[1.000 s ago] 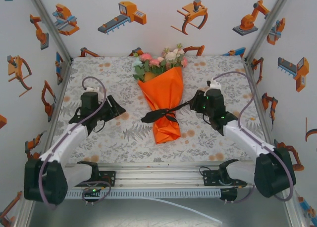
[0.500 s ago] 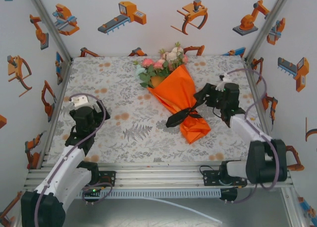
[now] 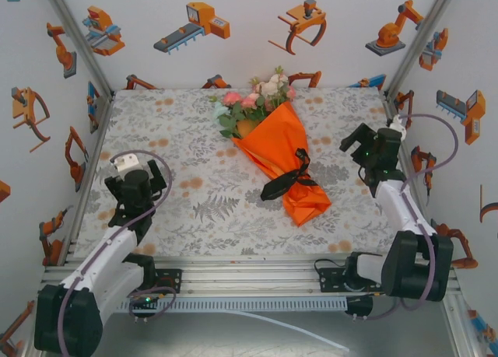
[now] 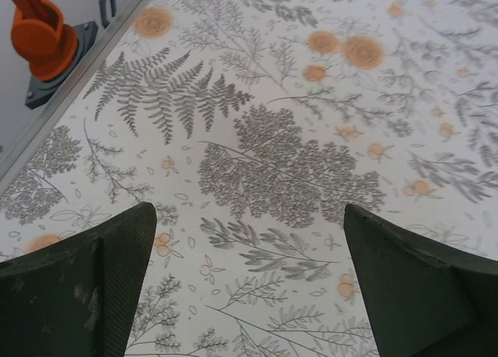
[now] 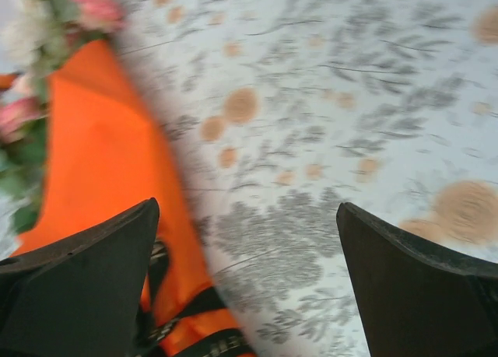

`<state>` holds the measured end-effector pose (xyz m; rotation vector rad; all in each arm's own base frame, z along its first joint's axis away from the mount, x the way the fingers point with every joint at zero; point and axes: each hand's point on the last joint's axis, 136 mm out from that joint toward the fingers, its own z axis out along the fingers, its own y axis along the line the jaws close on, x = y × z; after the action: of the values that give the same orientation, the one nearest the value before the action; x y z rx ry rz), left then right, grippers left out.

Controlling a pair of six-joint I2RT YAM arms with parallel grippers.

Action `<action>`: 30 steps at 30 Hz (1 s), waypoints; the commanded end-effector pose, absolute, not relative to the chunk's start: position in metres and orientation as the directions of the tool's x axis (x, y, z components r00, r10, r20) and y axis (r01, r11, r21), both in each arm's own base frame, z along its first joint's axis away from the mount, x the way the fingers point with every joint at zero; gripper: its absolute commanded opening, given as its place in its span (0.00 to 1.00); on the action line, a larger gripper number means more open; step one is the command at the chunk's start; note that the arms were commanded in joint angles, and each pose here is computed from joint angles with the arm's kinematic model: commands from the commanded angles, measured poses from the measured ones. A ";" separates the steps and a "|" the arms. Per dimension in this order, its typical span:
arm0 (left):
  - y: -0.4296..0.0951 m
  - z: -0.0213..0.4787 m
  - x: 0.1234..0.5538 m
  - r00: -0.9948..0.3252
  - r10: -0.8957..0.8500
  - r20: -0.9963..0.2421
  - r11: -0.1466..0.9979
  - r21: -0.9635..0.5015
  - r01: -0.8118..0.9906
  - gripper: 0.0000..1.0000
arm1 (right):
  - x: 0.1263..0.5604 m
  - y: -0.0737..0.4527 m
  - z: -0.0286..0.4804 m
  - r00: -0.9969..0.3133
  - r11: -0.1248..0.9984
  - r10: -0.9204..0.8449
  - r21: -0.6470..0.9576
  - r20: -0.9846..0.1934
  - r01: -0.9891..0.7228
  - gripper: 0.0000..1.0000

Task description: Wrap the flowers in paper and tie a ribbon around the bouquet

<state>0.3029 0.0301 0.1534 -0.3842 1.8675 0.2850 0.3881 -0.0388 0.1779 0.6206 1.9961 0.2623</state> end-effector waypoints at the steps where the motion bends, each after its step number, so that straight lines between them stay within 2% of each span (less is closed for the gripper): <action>1: 0.030 0.154 0.312 -0.275 -0.076 -0.958 0.923 0.037 -0.383 0.97 | 0.367 -0.060 0.125 -0.462 0.862 0.463 0.262 -0.756 0.435 0.84; 4: 0.015 0.138 0.328 -0.296 -0.021 -0.955 0.960 0.064 -0.274 0.97 | 0.364 -0.073 0.114 -0.492 0.896 0.355 0.140 -0.795 0.421 0.85; 6: 0.014 0.128 0.340 -0.298 0.010 -0.954 0.966 0.087 -0.245 0.97 | 0.374 -0.074 0.116 -0.458 0.926 0.261 0.086 -0.850 0.367 0.86; 9: 0.008 0.124 0.365 -0.293 0.011 -0.956 0.983 0.064 -0.172 0.97 | 0.394 -0.071 0.101 -0.401 0.947 0.212 0.087 -0.891 0.308 0.88; 11: 0.016 0.112 0.381 -0.302 -0.025 -0.953 0.983 0.031 -0.180 0.97 | 0.407 -0.055 0.094 -0.455 0.972 0.169 0.072 -0.874 0.222 0.89; 14: 0.019 0.092 0.392 -0.310 -0.056 -0.949 0.987 -0.006 -0.161 0.97 | 0.402 -0.034 0.094 -0.422 0.992 0.112 0.077 -0.900 0.099 0.89; 15: 0.017 0.089 0.389 -0.366 -0.064 -0.928 0.988 -0.008 -0.153 0.97 | 0.399 -0.027 0.093 -0.383 0.996 0.085 0.064 -0.920 0.068 0.99; 16: 0.017 0.091 0.393 -0.356 -0.063 -0.932 0.989 -0.009 -0.150 0.97 | 0.394 -0.027 0.091 -0.332 0.996 0.075 0.051 -0.940 0.079 0.99; 23: 0.017 0.090 0.395 -0.361 -0.050 -0.931 0.989 0.005 -0.151 0.97 | 0.390 -0.036 0.088 -0.340 0.988 0.079 0.028 -0.937 0.154 0.99; 30: 0.016 0.091 0.396 -0.353 -0.049 -0.934 0.989 0.005 -0.148 0.97 | 0.393 -0.030 0.090 -0.340 0.993 0.071 0.032 -0.938 0.117 0.99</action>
<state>0.3883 0.0193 0.0799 -0.1609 1.9657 0.1152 0.3882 -0.0317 0.0793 0.1615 1.9657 -0.0370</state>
